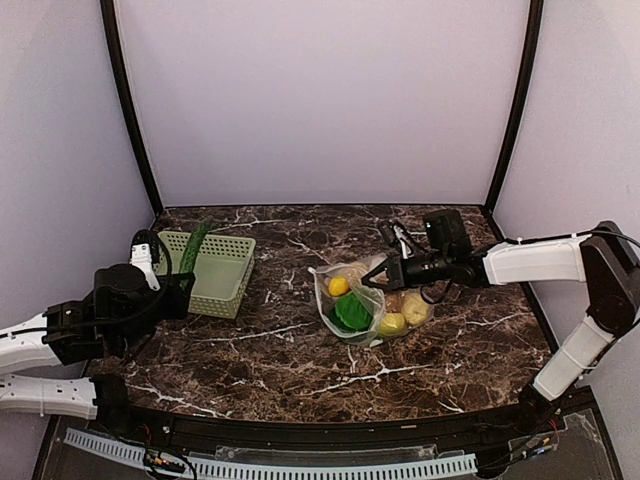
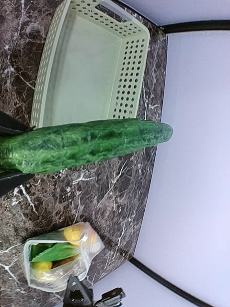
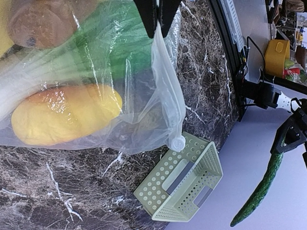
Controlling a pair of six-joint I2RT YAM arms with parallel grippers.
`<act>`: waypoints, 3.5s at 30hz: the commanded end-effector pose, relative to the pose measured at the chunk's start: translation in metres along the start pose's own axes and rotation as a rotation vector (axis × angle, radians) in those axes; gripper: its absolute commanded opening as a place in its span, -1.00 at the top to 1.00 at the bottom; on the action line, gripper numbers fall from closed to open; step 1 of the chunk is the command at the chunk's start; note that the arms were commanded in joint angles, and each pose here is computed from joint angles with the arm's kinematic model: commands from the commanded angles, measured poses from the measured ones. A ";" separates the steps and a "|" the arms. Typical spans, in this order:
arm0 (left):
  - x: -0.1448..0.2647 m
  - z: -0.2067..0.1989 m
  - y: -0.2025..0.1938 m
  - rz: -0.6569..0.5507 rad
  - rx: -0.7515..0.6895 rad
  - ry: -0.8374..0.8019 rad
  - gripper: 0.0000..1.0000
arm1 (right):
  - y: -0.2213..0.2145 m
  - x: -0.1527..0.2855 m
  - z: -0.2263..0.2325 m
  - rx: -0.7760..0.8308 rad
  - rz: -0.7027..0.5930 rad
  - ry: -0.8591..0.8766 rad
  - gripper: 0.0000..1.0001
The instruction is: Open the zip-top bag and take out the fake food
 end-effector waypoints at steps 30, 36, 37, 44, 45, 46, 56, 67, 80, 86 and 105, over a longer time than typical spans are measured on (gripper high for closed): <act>-0.136 0.048 0.022 0.191 0.593 0.784 0.98 | 0.008 -0.008 -0.003 0.045 -0.007 0.038 1.00; -0.166 0.064 0.009 0.219 0.583 0.830 0.89 | 0.009 -0.010 -0.003 0.045 -0.004 0.042 1.00; -0.172 0.066 0.009 0.210 0.583 0.829 0.87 | 0.010 -0.009 -0.003 0.045 -0.004 0.043 1.00; -0.208 0.064 0.014 0.183 0.487 0.760 0.61 | 0.014 -0.010 0.000 0.052 -0.002 0.054 1.00; -0.214 0.062 0.016 0.169 0.495 0.731 0.54 | 0.015 -0.010 0.001 0.053 -0.002 0.054 1.00; -0.218 0.062 0.015 0.178 0.472 0.716 0.50 | 0.015 -0.010 0.000 0.052 -0.001 0.053 1.00; -0.234 0.043 0.041 0.110 0.417 0.456 -0.34 | 0.015 -0.006 0.003 0.059 -0.005 0.039 1.00; -0.184 -0.020 0.054 0.052 0.013 -0.164 -0.44 | 0.020 0.000 0.011 0.063 -0.014 0.049 1.00; -0.157 -0.136 -0.039 0.165 -0.321 -0.658 -0.24 | 0.021 0.012 0.024 0.067 -0.029 0.073 1.00; -0.171 -0.176 -0.064 0.209 -0.388 -0.692 -0.17 | 0.019 0.010 0.027 0.064 -0.027 0.089 1.00; -0.235 -0.189 -0.083 0.204 -0.527 -0.521 0.10 | 0.034 0.010 0.028 0.083 -0.055 0.053 1.00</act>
Point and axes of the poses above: each gripper's point midway between its finger pads, its own x axis back along the fingers, its own z axis along the line the jaws close on, y = z × x, the point moved 6 cm from there along x, back along the fingers, and after that the axes turned 1 degree about -x, right-handed, at the moved point
